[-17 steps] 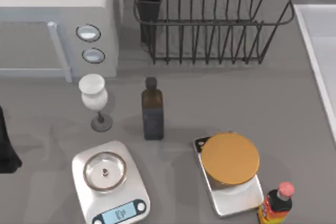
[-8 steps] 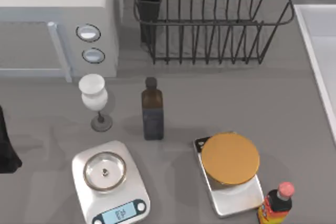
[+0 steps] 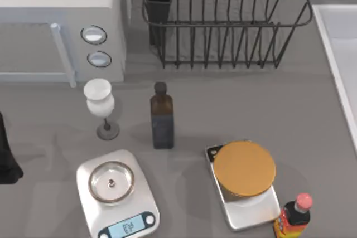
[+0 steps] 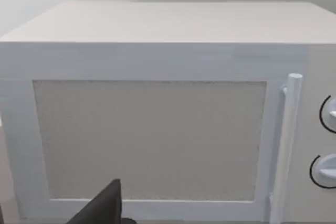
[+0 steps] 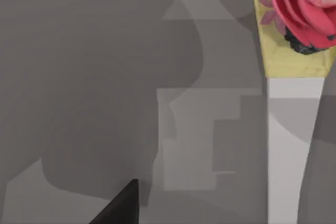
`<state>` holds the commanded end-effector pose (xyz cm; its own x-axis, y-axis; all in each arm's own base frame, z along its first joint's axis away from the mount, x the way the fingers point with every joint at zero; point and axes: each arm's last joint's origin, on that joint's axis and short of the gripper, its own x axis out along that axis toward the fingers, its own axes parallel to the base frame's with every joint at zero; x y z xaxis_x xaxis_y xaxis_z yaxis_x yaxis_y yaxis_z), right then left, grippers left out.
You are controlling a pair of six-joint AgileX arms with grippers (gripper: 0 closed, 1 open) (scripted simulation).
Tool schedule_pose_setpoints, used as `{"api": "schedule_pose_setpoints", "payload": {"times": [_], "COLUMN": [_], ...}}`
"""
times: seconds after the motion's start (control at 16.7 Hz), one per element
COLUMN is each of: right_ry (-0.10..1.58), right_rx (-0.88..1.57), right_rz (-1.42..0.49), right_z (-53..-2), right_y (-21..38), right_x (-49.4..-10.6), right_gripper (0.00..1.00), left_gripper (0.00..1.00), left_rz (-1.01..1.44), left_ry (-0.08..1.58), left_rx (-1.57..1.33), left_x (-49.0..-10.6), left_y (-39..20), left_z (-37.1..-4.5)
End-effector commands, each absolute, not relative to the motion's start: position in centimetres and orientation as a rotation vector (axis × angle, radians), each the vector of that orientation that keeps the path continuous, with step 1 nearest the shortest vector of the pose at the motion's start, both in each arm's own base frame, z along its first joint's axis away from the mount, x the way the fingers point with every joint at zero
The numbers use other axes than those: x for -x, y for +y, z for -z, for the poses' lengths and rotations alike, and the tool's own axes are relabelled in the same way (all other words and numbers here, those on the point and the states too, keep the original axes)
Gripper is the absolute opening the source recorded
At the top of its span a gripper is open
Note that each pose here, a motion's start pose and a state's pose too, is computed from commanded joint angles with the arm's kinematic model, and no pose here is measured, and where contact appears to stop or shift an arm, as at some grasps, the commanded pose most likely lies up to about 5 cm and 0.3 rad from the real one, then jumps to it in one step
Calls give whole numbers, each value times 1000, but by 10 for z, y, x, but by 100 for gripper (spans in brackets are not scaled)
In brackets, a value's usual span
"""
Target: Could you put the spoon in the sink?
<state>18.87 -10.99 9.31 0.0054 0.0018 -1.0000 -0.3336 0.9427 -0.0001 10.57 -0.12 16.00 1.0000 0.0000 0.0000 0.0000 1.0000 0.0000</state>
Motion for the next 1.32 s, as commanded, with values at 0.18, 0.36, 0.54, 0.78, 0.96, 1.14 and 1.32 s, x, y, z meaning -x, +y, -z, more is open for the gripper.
{"api": "schedule_pose_setpoints", "payload": {"times": [0.18, 0.36, 0.54, 0.78, 0.96, 1.14, 1.32], "right_ry": [1549, 1549, 1530, 1523, 1540, 1548, 1531], "right_rx": [266, 266, 249, 252, 243, 238, 249], "right_rz": [-267, -267, -256, -251, -266, -269, -257], "right_z": [-93, -93, -115, -131, -159, -192, -214], "right_y": [-110, -110, -110, -113, -114, -112, -110], "right_x": [-189, -189, -190, -194, -195, -192, -190], "right_gripper": [0, 0, 0, 0, 0, 0, 0], "left_gripper": [100, 100, 100, 100, 100, 100, 100], "left_rz": [0, 0, 0, 0, 0, 0, 0], "left_ry": [0, 0, 0, 0, 0, 0, 0], "left_rx": [0, 0, 0, 0, 0, 0, 0], "left_x": [-106, -106, -106, -106, -106, -106, -106], "left_y": [-1, -1, -1, -1, -1, -1, -1], "left_z": [-160, -160, -160, -160, -160, -160, -160]}}
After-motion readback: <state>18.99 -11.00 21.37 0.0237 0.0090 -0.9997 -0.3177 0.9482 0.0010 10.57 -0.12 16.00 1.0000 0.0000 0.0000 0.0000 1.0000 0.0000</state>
